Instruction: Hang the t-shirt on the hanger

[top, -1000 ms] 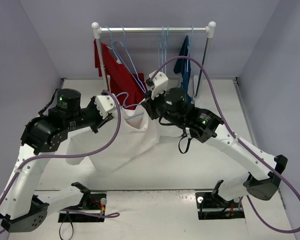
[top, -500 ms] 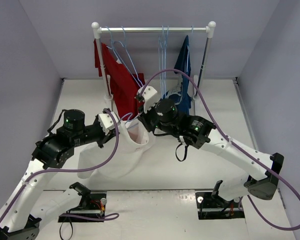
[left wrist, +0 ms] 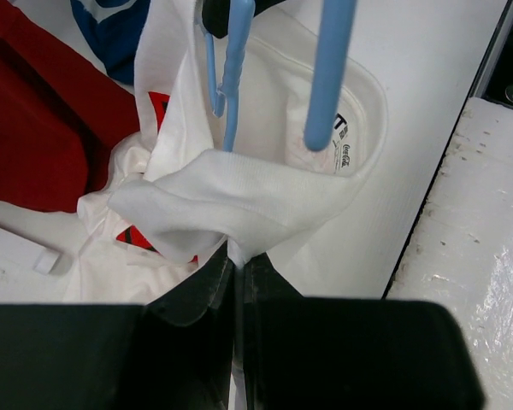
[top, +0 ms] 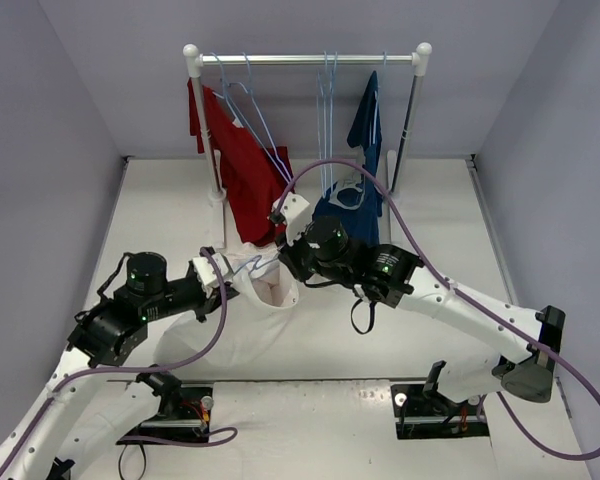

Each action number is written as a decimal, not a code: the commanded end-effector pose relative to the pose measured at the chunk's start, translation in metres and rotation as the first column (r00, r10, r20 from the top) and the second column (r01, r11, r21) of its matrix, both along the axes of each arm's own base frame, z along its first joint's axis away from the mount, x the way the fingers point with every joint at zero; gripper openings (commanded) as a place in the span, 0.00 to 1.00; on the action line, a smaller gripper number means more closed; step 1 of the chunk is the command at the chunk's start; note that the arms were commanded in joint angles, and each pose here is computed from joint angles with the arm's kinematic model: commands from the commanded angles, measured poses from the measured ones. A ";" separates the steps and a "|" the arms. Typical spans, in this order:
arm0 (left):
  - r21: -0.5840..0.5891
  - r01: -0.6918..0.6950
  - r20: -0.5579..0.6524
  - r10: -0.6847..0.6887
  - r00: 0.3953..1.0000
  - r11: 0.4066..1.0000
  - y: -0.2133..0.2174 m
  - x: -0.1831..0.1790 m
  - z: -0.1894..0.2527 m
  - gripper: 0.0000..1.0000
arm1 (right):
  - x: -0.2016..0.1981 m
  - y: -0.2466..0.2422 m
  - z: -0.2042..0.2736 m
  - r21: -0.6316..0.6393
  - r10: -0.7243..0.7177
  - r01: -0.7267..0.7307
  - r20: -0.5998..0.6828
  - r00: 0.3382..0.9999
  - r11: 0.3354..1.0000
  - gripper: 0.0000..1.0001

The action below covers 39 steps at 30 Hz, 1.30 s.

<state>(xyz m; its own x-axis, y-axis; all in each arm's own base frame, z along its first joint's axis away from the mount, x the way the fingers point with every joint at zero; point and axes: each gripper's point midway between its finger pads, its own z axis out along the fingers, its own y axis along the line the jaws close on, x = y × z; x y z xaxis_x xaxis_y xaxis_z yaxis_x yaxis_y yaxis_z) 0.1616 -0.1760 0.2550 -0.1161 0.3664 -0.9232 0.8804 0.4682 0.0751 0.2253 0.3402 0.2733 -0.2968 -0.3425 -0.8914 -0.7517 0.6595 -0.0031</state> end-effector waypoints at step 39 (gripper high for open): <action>-0.175 0.111 0.115 -0.091 0.989 0.978 -0.007 0.048 0.052 0.00 | 0.023 0.052 0.041 0.026 0.207 -0.212 0.126 0.970 0.977 0.01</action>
